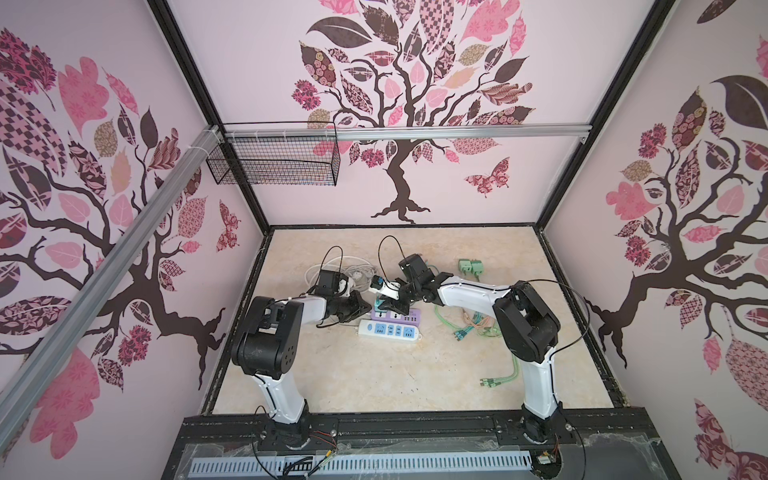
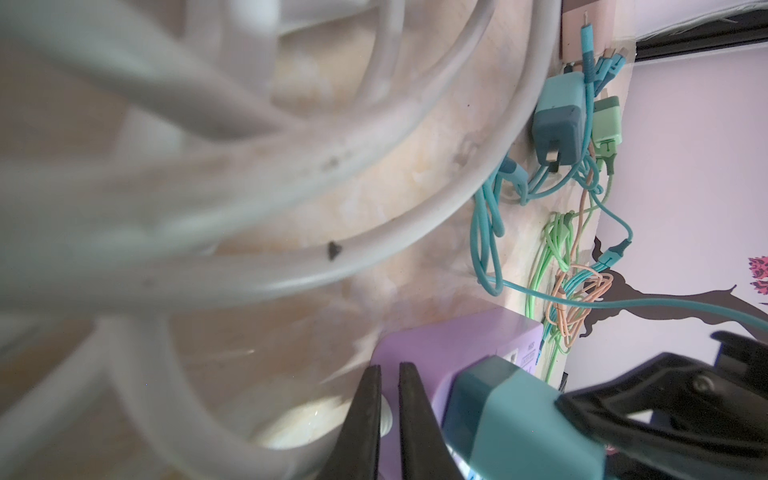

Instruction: Insert the plug

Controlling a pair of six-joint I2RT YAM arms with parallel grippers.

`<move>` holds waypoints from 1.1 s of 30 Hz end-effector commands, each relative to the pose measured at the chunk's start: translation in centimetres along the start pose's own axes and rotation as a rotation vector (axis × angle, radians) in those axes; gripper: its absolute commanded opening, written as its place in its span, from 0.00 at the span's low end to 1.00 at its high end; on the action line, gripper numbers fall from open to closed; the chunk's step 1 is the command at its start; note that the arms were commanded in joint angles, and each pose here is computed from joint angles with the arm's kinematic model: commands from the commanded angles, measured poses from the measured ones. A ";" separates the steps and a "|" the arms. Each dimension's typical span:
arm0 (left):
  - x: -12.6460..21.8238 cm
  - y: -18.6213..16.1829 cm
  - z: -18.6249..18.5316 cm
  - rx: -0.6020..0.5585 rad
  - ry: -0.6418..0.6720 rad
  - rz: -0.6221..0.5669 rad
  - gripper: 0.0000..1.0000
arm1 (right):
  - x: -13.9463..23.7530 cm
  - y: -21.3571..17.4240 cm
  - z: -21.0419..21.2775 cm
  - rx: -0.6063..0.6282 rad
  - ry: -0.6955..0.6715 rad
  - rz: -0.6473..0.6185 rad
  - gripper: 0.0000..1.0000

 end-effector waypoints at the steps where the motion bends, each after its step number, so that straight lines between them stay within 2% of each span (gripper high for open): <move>1: 0.3 0.8 -0.1 0.000 -0.005 -0.020 0.13 | -2.2 -7.8 0.2 -0.060 -0.016 0.242 0.01; 7: 2.5 1.5 -0.6 0.020 -0.020 -0.076 0.13 | -2.2 -8.6 0.5 -0.062 -0.022 0.254 0.02; 12: 6.3 2.3 -1.7 0.014 -0.001 -0.160 0.25 | -1.6 -6.9 0.0 -0.051 -0.042 0.213 0.06; 19: 11.2 2.5 -2.1 0.008 0.034 -0.250 0.33 | 0.8 -2.3 -0.5 -0.025 -0.078 0.093 0.17; 24: 12.4 1.9 -2.5 -0.002 0.050 -0.262 0.34 | 2.4 0.6 -0.5 -0.016 -0.083 0.016 0.33; 27: 12.8 1.5 -2.7 -0.005 0.054 -0.264 0.35 | 3.0 1.3 -0.4 -0.017 -0.082 -0.005 0.41; 33: 14.2 1.3 -3.6 -0.028 0.053 -0.293 0.37 | 3.2 1.1 0.0 -0.038 -0.067 -0.001 0.49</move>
Point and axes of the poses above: each gripper's point midway between its finger pads, its own x axis back along the fingers, its own z axis along the line the jaws close on, y = z × x, the point moved 2 cm from there along x, back along the fingers, and after that the axes turned 7 degrees about -x, right-handed, at the moved point
